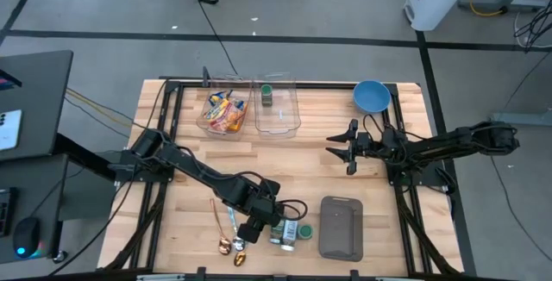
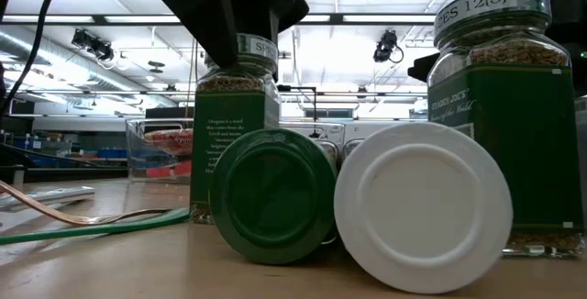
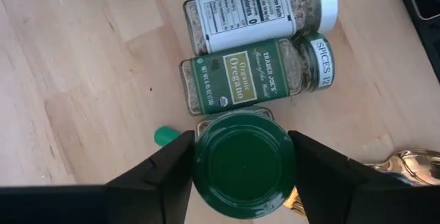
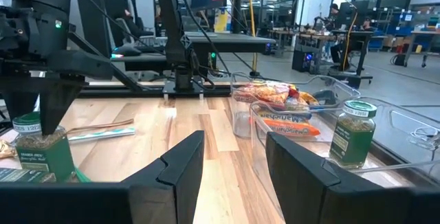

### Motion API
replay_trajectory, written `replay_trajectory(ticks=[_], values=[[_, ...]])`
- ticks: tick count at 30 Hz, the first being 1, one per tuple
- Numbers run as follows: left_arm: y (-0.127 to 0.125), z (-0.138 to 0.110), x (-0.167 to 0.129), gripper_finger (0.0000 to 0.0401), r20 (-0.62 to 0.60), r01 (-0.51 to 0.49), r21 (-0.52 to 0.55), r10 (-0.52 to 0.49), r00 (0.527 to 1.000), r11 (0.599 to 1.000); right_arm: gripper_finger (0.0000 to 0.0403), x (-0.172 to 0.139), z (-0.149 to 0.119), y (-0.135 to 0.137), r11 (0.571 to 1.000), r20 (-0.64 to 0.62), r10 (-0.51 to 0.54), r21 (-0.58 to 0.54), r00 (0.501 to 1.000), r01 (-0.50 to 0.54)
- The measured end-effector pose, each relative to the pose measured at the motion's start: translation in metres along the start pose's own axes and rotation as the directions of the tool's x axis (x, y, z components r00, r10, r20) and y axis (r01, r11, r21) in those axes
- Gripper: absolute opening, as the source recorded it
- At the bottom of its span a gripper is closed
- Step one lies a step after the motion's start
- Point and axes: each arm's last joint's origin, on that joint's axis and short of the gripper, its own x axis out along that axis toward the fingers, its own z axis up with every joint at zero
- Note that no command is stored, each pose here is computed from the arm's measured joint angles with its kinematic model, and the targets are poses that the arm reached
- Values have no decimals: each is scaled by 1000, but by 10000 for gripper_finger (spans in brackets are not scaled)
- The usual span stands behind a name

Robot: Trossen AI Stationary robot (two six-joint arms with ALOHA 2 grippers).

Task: Pick & Place Food Item
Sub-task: Put the left green spice bottle into the right transparent bin

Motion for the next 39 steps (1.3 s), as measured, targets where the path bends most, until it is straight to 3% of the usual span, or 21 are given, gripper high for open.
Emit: replay_trajectory(ticks=[6,11,21,27,31,34,39], values=[[1,-4,-7,212,-24,-58,0,58,998,998,167,0,-1,0,1000,-15,1,1,1000,-1],[5,-6,-30,212,5,-101,-21,101,995,995,167,0,-2,0,1000,-24,1,1,1000,-1],[12,-6,-83,212,160,-225,-74,235,959,971,167,0,-2,0,1000,-26,1,4,1000,-1],[12,3,-78,212,291,-231,-91,248,924,969,167,0,-3,0,1000,-32,1,2,999,-1],[12,-1,-54,212,453,-219,-108,245,857,970,167,0,-4,0,1000,-39,2,-1,999,-2],[16,-8,-47,212,611,-206,-150,254,750,967,167,0,-4,0,1000,-41,2,-4,999,-2],[23,-36,-46,212,812,-163,-234,285,509,958,167,0,-6,0,1000,-59,4,-3,998,-5]])
